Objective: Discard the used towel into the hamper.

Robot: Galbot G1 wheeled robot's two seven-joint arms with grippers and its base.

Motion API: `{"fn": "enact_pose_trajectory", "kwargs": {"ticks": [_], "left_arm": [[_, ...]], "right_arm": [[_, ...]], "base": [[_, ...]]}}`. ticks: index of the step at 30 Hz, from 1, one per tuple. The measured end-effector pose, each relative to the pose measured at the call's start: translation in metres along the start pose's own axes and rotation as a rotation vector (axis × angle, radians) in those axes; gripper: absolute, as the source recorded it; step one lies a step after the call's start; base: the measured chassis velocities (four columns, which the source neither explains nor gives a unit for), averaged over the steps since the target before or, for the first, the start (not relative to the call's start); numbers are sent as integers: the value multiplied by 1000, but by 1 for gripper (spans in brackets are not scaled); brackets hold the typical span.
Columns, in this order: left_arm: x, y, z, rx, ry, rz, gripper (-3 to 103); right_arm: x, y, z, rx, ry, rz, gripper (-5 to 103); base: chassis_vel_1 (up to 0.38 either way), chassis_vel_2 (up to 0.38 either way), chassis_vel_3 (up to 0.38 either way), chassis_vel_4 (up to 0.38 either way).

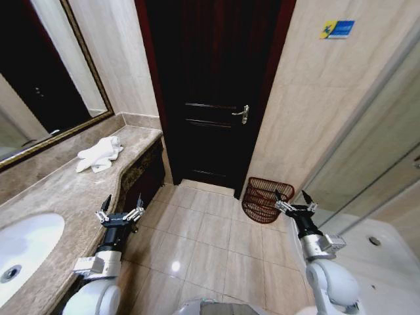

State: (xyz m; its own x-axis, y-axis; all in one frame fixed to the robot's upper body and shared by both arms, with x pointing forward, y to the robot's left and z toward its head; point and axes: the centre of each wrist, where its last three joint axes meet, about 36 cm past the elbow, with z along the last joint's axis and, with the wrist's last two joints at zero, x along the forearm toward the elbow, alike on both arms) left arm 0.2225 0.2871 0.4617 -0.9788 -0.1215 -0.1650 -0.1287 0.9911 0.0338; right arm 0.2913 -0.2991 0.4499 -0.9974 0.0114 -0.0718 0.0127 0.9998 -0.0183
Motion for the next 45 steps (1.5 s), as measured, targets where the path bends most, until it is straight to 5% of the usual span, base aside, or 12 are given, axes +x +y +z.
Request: {"fn": "enact_pose_trajectory", "kwargs": {"ticks": [45], "left_arm": [[-2,-1,0,-3,0,-4,100]], "right_arm": [[-15,-2,-1,12,3,-19,100]], "base": [[-23,93,96,-25]]}}
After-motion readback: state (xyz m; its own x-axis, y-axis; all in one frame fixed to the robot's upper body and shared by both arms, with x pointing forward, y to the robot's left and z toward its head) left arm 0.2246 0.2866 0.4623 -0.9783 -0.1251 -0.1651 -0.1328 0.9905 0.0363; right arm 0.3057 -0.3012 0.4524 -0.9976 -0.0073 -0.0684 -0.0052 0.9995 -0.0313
